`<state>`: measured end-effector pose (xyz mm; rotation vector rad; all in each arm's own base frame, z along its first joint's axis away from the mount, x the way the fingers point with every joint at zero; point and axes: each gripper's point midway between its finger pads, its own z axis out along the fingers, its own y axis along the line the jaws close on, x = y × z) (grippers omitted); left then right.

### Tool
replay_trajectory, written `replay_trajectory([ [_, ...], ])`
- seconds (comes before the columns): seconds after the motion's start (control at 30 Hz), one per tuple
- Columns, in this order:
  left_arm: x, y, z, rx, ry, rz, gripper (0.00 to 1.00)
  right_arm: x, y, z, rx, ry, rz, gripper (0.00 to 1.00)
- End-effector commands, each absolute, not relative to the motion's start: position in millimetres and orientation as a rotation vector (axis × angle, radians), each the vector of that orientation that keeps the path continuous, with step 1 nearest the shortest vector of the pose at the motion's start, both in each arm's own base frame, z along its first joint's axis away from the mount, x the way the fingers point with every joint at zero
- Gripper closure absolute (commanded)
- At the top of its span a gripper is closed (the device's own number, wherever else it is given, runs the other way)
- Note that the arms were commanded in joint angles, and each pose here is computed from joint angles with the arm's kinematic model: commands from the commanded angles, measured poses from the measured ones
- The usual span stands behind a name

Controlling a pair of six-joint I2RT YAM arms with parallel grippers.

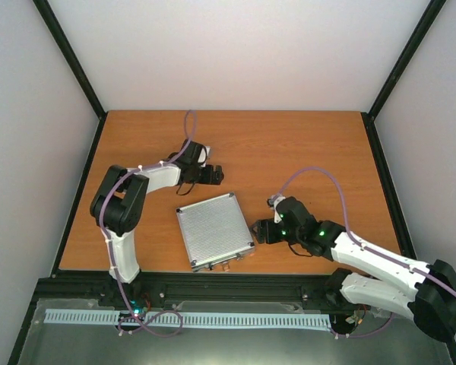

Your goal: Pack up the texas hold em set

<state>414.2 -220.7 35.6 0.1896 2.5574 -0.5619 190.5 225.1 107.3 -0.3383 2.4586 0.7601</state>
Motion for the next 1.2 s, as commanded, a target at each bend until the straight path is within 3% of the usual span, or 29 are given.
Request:
replay_trajectory([
  [0.0, 422, -210, 26, 0.180, 2.652, -0.459, 0.00, 180, 212, 83, -0.358, 2.547, 0.655, 0.24],
  [0.23, 435, -209, 56, 0.165, 2.591, -0.481, 0.00, 158, 231, 70, -0.464, 2.592, 0.608, 0.34],
  [0.53, 410, -190, 41, 0.111, 2.625, -0.445, 0.00, 136, 230, 59, -0.496, 2.657, 0.551, 0.51],
  [1.17, 399, -190, 38, 0.099, 2.631, -0.502, 0.00, 111, 253, 65, -0.638, 2.646, 0.496, 0.45],
])
